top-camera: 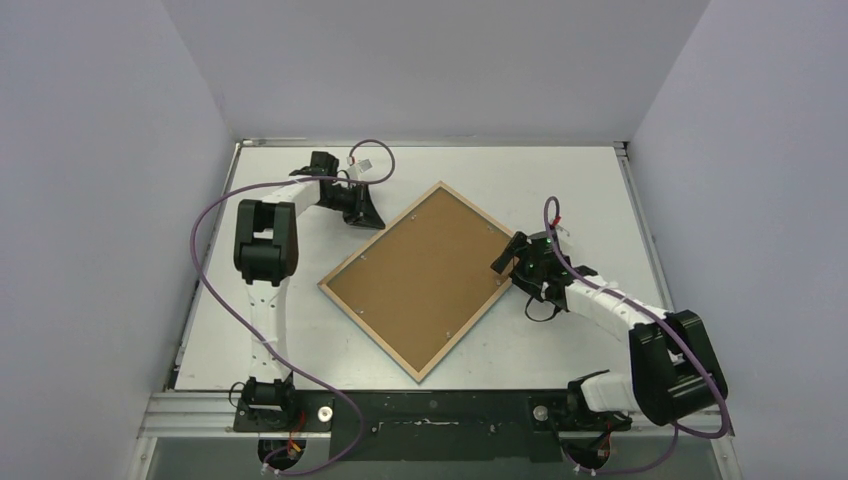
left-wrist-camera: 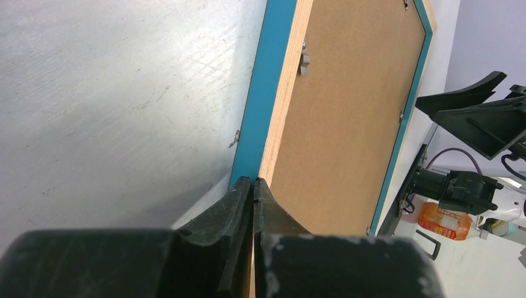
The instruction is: Put the photo into the frame
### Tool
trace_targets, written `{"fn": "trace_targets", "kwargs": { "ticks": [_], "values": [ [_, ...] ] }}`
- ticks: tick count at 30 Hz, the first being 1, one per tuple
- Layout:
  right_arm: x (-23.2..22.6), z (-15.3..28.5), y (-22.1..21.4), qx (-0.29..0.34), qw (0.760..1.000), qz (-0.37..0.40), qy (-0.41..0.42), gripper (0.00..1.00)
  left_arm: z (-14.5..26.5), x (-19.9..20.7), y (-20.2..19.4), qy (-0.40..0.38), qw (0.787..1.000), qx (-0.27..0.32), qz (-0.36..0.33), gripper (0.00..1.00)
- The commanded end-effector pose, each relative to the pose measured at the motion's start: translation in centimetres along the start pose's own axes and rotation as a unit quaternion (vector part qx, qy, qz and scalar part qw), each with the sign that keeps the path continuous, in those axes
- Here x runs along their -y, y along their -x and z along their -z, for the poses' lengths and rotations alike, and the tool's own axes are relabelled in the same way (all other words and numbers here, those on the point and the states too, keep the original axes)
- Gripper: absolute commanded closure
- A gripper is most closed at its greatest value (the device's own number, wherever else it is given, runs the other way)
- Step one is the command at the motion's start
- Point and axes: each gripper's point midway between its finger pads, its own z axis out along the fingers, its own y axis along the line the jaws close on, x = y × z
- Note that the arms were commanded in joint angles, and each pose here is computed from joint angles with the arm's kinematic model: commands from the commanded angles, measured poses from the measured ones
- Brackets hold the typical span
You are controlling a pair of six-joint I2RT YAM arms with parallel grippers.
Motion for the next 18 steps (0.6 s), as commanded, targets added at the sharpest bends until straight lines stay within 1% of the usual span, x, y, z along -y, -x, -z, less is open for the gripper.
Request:
{"fn": "trace_targets", "kwargs": {
  "ticks": [1, 4, 11, 18],
  "values": [
    [-4.9, -0.6, 3.5, 0.058, 0.991, -0.050, 0.111, 0.10, 0.6, -2.6, -1.0, 0.060, 0.998, -0.004, -0.001, 0.99],
    [-6.2, -1.0, 5.1, 0.069, 0.987, -0.056, 0.135, 0.10, 0.6, -2.8, -1.8, 0.064, 0.998, -0.015, -0.002, 1.00],
    [-8.2, -2.3, 8.8, 0.079, 0.983, -0.043, 0.158, 0.10, 0.7, -2.9, -3.7, 0.063, 0.997, -0.034, -0.001, 1.00],
    [-10.4, -5.1, 10.8, 0.064, 0.980, -0.034, 0.188, 0.10, 1.5, -1.4, -5.0, 0.048, 0.998, -0.050, -0.015, 1.00]
  ]
}}
